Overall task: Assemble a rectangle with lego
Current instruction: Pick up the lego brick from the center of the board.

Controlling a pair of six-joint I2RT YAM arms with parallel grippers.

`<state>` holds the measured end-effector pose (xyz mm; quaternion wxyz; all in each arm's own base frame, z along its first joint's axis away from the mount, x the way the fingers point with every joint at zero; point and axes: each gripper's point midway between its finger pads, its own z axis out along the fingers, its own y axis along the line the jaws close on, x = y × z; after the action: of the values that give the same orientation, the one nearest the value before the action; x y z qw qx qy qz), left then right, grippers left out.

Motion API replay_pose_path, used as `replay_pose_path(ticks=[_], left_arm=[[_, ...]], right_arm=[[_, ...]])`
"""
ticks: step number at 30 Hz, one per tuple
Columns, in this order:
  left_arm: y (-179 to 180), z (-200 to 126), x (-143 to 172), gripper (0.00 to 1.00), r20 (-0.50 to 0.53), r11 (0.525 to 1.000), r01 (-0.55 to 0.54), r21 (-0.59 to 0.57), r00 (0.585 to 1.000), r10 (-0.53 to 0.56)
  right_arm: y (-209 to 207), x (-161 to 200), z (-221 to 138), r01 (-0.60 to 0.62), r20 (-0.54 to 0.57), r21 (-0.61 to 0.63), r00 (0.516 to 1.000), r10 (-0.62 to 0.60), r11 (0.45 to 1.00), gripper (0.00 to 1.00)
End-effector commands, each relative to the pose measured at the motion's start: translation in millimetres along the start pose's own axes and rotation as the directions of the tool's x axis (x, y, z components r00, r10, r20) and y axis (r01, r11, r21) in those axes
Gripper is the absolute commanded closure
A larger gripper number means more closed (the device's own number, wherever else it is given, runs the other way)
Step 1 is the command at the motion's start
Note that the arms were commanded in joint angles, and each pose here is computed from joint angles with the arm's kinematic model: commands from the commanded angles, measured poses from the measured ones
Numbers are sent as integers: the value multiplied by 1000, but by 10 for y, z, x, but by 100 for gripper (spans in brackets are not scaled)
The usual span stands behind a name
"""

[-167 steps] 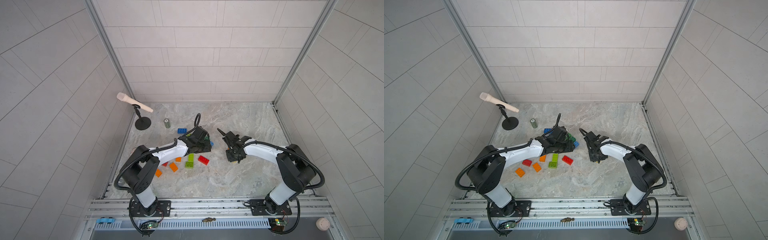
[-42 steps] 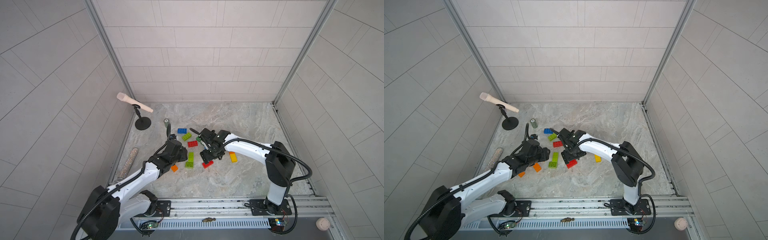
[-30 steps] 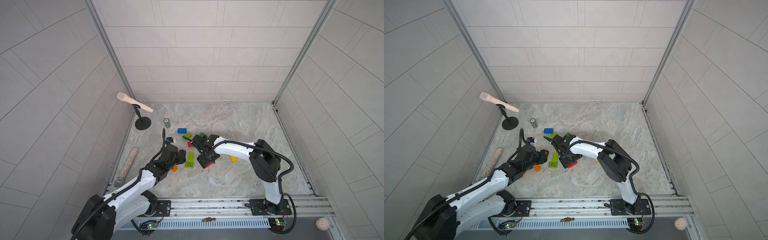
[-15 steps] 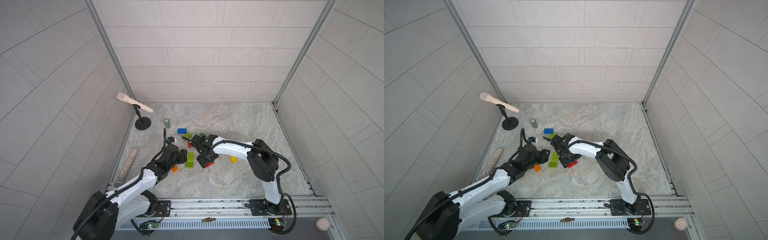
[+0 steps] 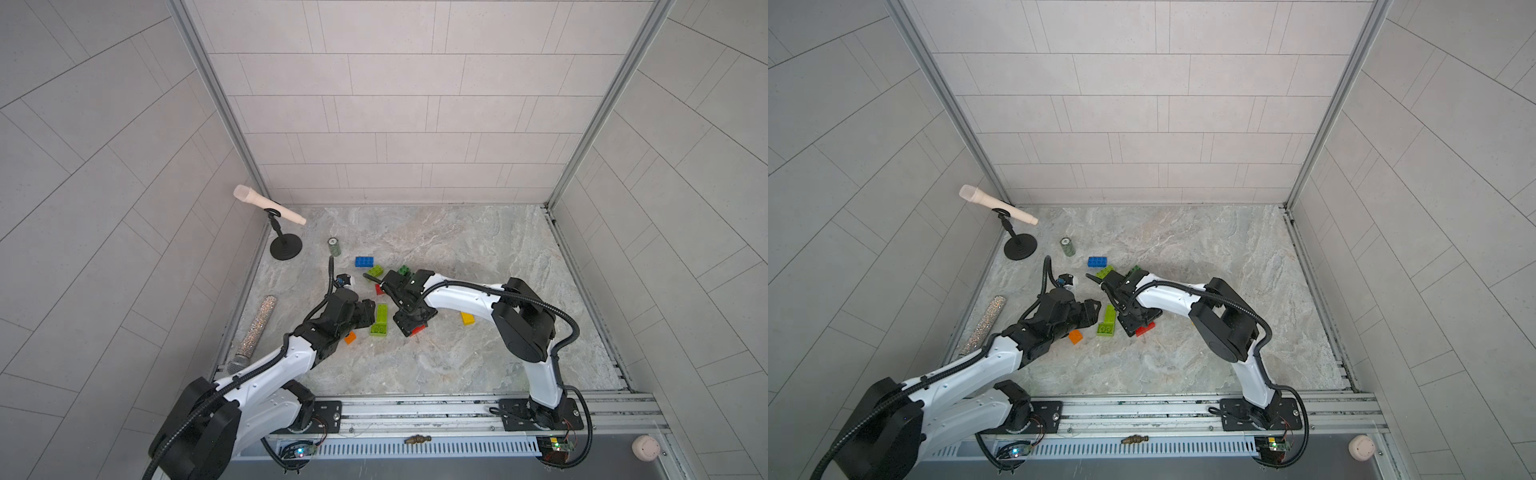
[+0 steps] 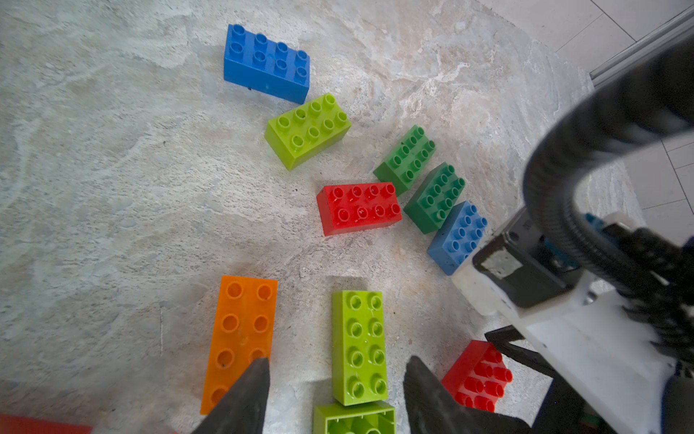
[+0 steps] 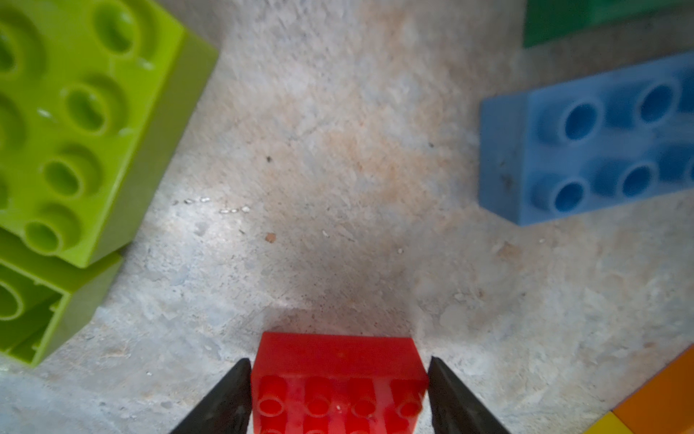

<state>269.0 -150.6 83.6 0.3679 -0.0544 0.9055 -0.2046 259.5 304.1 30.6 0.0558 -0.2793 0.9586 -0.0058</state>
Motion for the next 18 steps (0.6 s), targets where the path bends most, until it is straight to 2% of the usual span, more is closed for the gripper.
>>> replay_pose_path(ticks=[1, 4, 8, 11, 12, 14, 18], left_arm=[[-57, -5, -89, 38, 25, 1000, 7, 14, 1000, -7], [-68, -7, -99, 38, 26, 1000, 6, 16, 1000, -7], [-99, -64, -181, 40, 49, 1000, -4, 17, 999, 3], [-192, -140, -296, 41, 85, 997, -67, 39, 994, 63], [-263, -165, -322, 41, 97, 992, -119, 50, 989, 114], [-452, -197, -344, 41, 146, 966, -251, 65, 960, 239], [-1068, -157, -218, 40, 238, 838, -524, 152, 842, 484]], right_arm=[[-33, 24, 27, -11, -14, 13, 1000, 11, 1000, 27], [-55, 9, -16, -21, 1, 16, 1000, 21, 1000, 33], [-134, -38, -284, -63, 53, -24, 997, 64, 998, 40], [-267, -14, -563, -110, 84, -87, 990, 117, 990, 45], [-344, 31, -657, -123, 88, -107, 987, 133, 987, 47], [-492, 129, -759, -143, 83, -125, 985, 154, 982, 50], [-995, 410, -902, -210, 72, -114, 973, 219, 971, 59]])
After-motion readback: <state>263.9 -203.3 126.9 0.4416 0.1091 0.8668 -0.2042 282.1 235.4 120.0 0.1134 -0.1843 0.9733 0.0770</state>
